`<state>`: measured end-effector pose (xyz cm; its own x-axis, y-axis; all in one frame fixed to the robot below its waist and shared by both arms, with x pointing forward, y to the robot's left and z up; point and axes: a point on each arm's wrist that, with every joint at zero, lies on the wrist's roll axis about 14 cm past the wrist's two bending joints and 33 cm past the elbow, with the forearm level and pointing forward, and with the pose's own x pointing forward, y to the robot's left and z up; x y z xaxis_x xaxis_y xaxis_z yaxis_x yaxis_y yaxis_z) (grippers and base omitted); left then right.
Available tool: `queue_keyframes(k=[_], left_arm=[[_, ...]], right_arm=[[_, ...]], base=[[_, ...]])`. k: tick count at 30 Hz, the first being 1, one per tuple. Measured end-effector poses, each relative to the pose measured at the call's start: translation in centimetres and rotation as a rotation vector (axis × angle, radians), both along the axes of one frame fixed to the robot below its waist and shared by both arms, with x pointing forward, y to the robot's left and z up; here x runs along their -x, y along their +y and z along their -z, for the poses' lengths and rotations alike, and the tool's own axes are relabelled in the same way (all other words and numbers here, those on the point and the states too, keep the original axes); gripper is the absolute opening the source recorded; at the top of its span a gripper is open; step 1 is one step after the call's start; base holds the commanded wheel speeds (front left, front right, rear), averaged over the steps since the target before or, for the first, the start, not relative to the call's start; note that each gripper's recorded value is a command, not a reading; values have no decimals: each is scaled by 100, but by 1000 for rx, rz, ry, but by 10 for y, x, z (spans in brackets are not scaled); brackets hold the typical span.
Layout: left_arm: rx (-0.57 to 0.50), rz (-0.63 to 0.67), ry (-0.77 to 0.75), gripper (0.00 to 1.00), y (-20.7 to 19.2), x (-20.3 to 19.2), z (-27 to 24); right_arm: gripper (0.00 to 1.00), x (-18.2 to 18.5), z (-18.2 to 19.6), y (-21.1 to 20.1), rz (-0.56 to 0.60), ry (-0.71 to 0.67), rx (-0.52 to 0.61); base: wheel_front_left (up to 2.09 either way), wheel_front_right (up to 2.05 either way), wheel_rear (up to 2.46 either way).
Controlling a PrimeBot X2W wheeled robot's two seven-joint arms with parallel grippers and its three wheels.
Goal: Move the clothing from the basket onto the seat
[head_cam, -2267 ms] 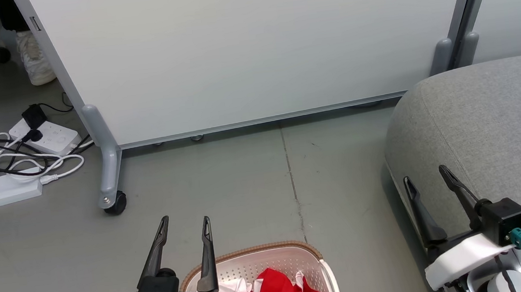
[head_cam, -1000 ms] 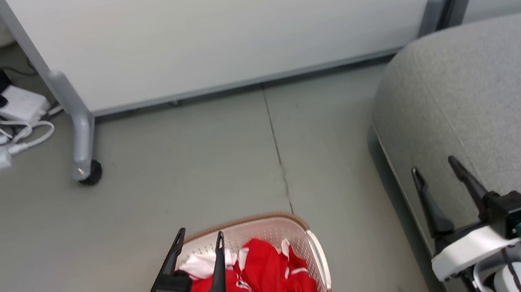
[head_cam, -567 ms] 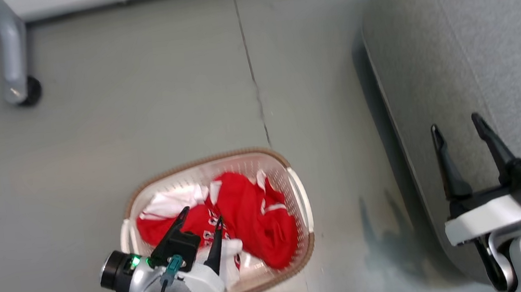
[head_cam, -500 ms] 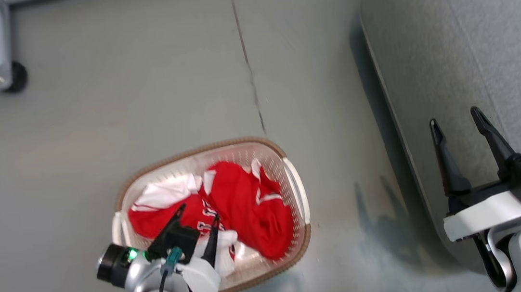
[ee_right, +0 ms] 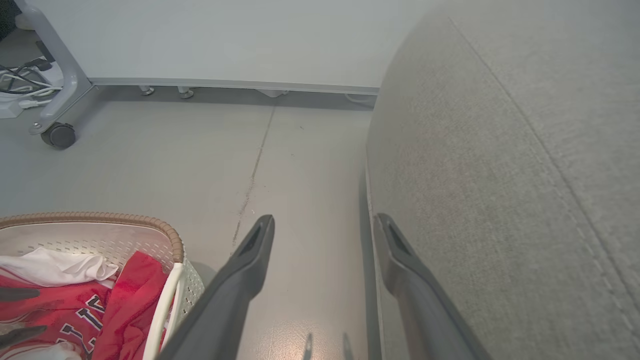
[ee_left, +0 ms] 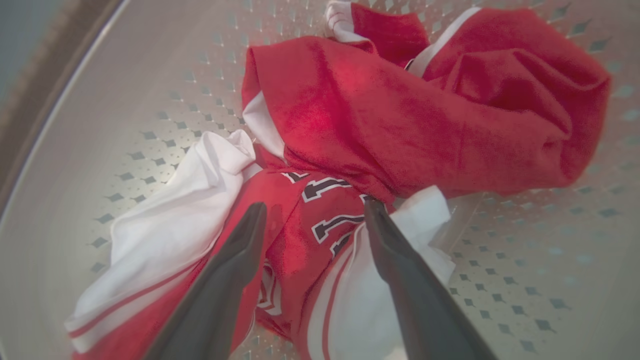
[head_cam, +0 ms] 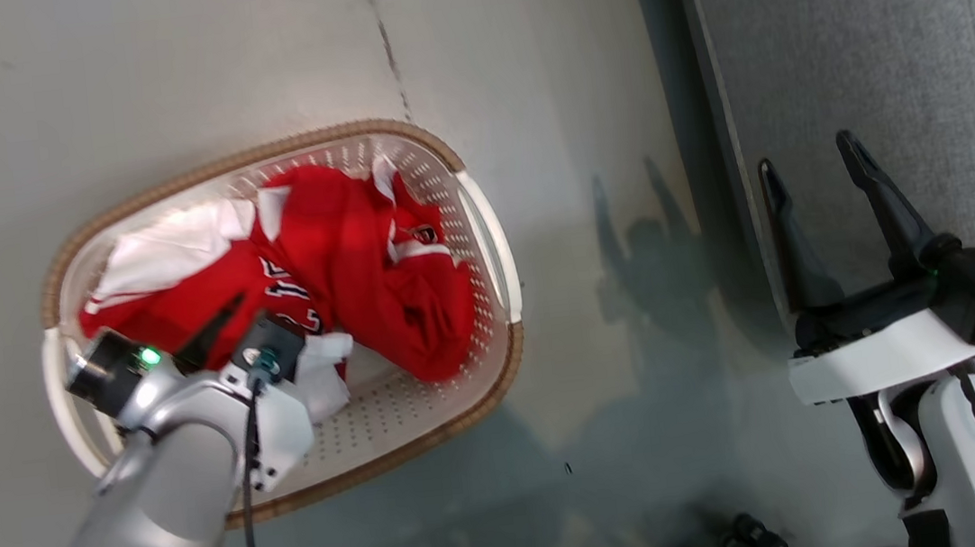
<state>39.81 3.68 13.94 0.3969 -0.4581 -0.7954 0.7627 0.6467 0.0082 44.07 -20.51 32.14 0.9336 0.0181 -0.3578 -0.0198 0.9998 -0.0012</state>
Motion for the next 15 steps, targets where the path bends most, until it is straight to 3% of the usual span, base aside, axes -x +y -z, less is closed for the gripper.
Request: queue_keyframes(k=[15], left_arm=[[-193,210,37,100,13,-9,79]], right_arm=[[100,11,42,-7,44,109,-46]], base=[[0,0,0]])
